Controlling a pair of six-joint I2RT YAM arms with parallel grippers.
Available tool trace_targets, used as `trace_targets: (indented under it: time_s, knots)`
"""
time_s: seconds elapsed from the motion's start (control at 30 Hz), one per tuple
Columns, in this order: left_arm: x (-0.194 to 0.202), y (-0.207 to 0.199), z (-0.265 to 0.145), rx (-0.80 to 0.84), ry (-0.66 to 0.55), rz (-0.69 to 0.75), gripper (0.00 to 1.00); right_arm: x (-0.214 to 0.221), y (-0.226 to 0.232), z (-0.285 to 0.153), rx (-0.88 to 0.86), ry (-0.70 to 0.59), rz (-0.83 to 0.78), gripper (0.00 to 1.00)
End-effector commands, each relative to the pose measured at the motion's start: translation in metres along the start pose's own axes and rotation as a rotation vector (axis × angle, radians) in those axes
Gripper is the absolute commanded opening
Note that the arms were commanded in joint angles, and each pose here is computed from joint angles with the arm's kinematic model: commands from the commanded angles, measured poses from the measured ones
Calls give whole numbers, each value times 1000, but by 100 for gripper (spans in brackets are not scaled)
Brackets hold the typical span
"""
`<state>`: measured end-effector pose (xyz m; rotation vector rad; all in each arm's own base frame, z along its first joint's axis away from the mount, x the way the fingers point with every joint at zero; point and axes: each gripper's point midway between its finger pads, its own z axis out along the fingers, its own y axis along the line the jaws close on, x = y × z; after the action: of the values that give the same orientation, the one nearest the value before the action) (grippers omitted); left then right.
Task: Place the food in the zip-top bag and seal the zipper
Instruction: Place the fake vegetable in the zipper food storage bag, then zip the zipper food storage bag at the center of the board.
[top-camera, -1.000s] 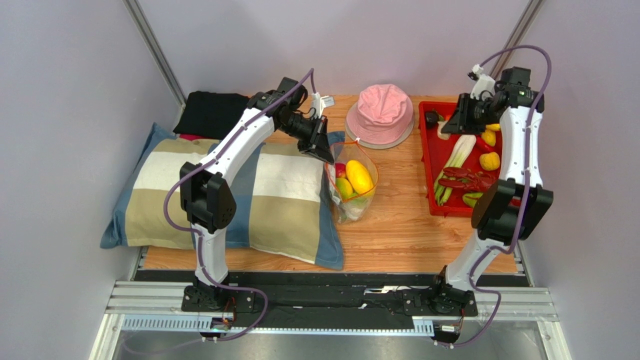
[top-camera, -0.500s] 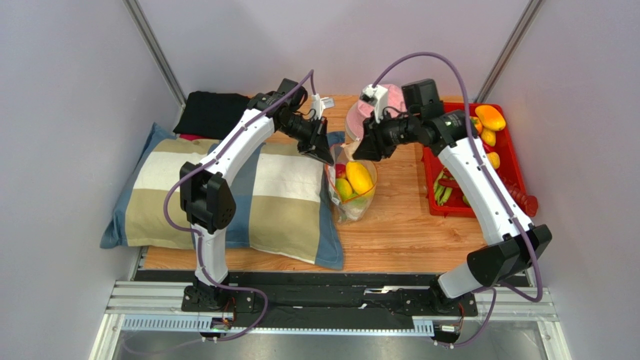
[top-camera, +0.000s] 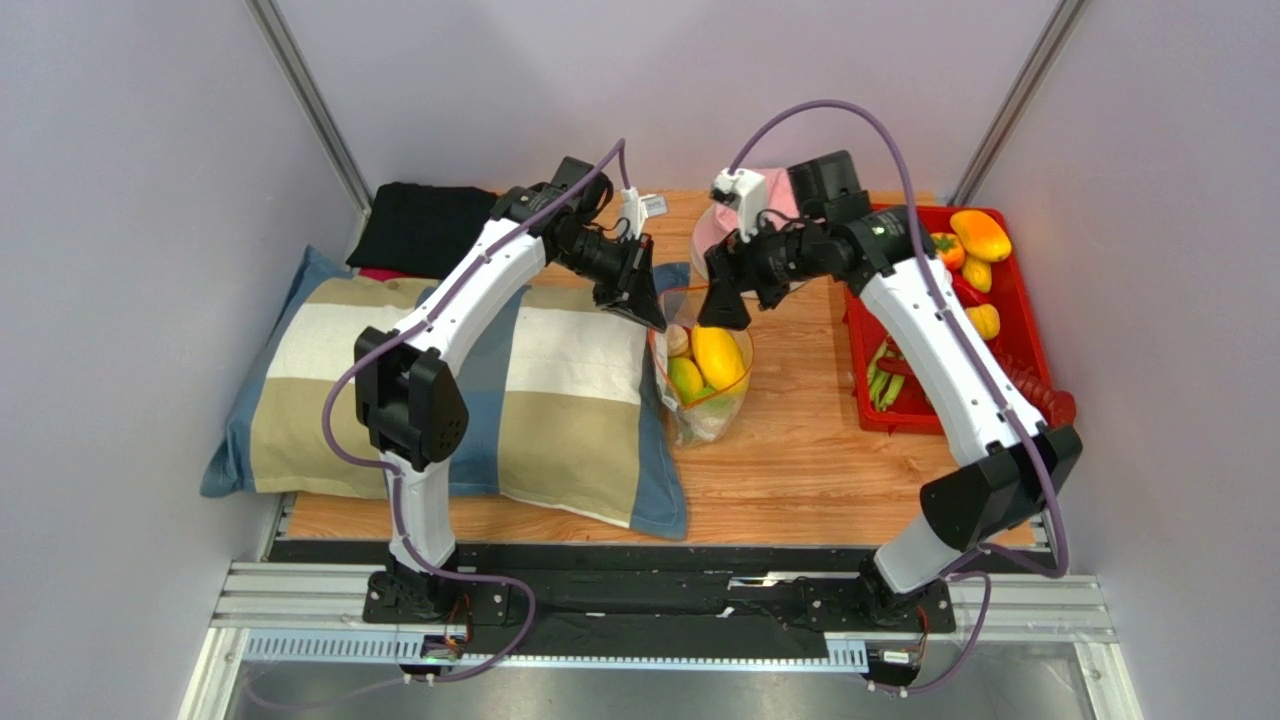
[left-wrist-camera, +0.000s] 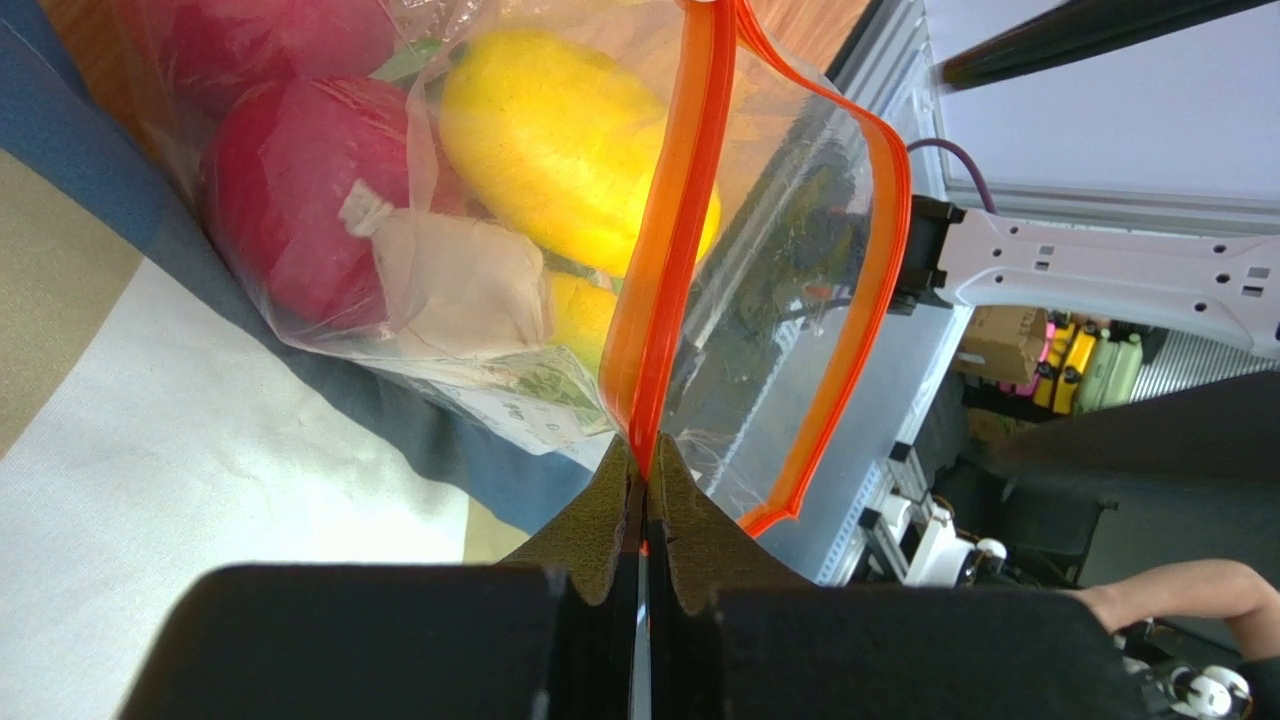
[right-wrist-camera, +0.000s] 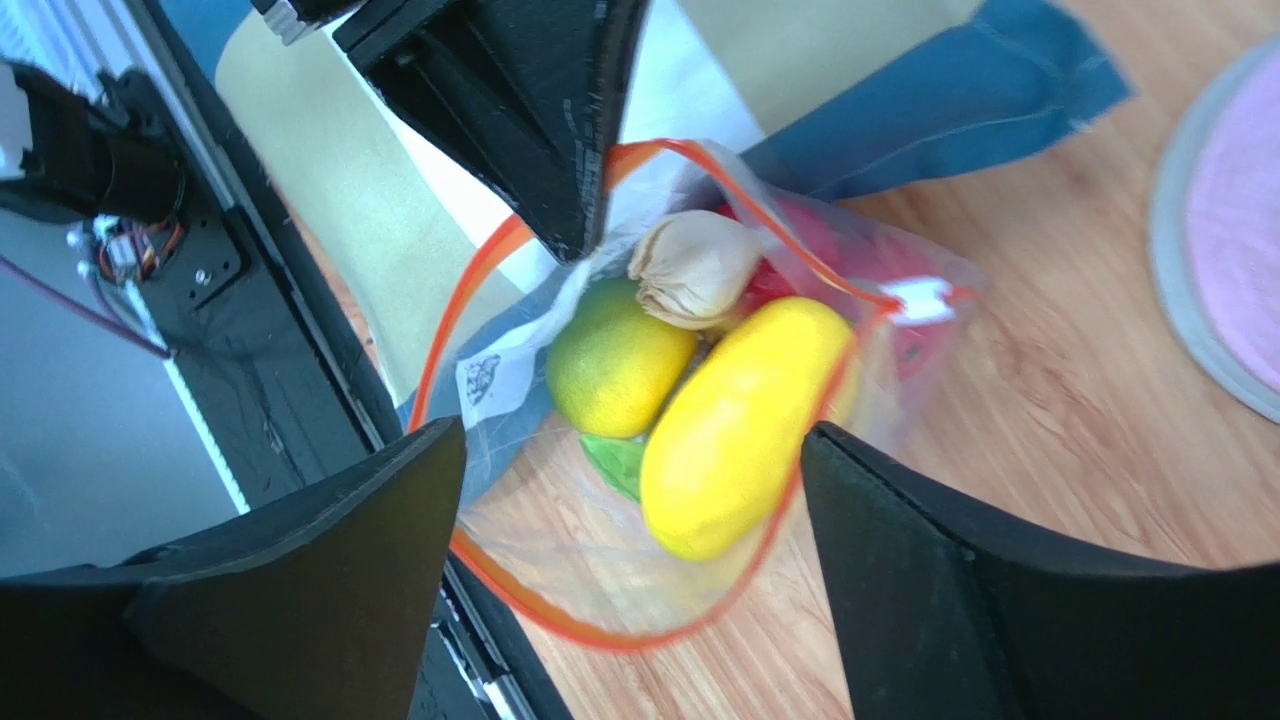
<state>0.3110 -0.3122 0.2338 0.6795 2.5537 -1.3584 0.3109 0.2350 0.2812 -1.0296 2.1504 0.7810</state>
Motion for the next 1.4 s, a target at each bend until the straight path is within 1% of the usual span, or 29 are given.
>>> trace_targets:
  time_s: [0.0, 0.07, 0.1, 0.13, 0.17, 0.23, 0.27, 0.37, 0.4, 0.43, 0.47, 0.53, 0.57, 0.63, 0.67, 0.73, 0.77, 0.8, 0.83, 0.87, 0.93, 0.97, 1.03, 1.07, 1.13, 1.17, 1.23, 1.27, 1.37]
  knots:
    - [-9, -20, -17, 20, -58, 90, 0, 2, -13, -45, 126, -71, 92, 81]
    - [-11, -21, -17, 14, -59, 103, 0, 20, -26, -45, 171, -33, 133, 75]
    - [-11, -21, -17, 12, -60, 106, 0, 28, -25, -42, 162, -12, 147, 73]
    - [-12, -22, -17, 10, -57, 110, 0, 36, -23, -37, 138, 13, 169, 71]
    - [-11, -20, -14, 7, -48, 118, 0, 40, -12, -34, 71, 22, 189, 67]
    - [-9, -22, -12, 7, -31, 124, 0, 52, 1, -26, -21, 54, 218, 64]
    - [-8, -21, -8, 7, -17, 133, 0, 53, 6, -22, -59, 47, 229, 64]
    - [-7, -22, -5, 3, -1, 138, 0, 65, 5, -10, -76, 61, 282, 62]
    - [-6, -22, -3, 4, 5, 141, 0, 67, 4, -7, -84, 65, 293, 60]
    - [-5, -23, -3, 2, 9, 141, 0, 69, 3, -3, -93, 73, 307, 53]
    - [-4, -23, -2, 0, 12, 143, 0, 71, 2, 1, -93, 77, 324, 28]
    - [-4, -25, -2, 0, 11, 155, 0, 72, 2, 2, -104, 81, 353, 4]
    - [-5, -25, -3, -6, 8, 159, 0, 69, 8, 0, -126, 69, 390, 0]
    - [-11, -27, -3, -9, -5, 173, 0, 62, 15, -5, -146, 37, 431, 0]
    - [-12, -29, -4, -7, -8, 175, 0, 48, 24, -12, -166, -20, 474, 0]
    - [-16, -36, -2, 9, -11, 198, 0, 43, 33, -13, -191, -61, 560, 0]
    - [-16, -40, 0, 18, -6, 207, 1, 28, 32, -15, -193, -149, 540, 0]
    - [-15, -43, 0, 27, -1, 214, 3, 32, 32, -8, -199, -154, 661, 0]
    - [-13, -45, 4, 41, 13, 218, 4, 30, 29, -4, -193, -181, 678, 0]
    - [-8, -51, 7, 69, 29, 221, 8, 21, 19, 0, -155, -236, 676, 0]
    - [0, -53, 12, 97, 57, 213, 15, 27, 8, 11, -119, -228, 762, 0]
    - [4, -56, 14, 117, 69, 214, 24, 26, 0, 15, -91, -240, 783, 0]
    - [10, -55, 18, 126, 88, 200, 32, 29, -6, 21, -77, -246, 820, 0]
    - [12, -55, 21, 126, 96, 196, 39, 29, -9, 22, -60, -251, 830, 0]
    - [15, -53, 25, 122, 104, 194, 45, 27, -13, 27, -59, -256, 865, 0]
    - [15, -54, 26, 120, 103, 195, 49, 26, -15, 27, -51, -263, 873, 0]
    - [15, -54, 29, 113, 102, 195, 51, 25, -19, 30, -44, -268, 889, 0]
    - [15, -52, 31, 99, 102, 198, 55, 24, -23, 30, -26, -275, 904, 0]
    - [17, -49, 37, 50, 101, 200, 57, 21, -26, 31, -13, -284, 938, 0]
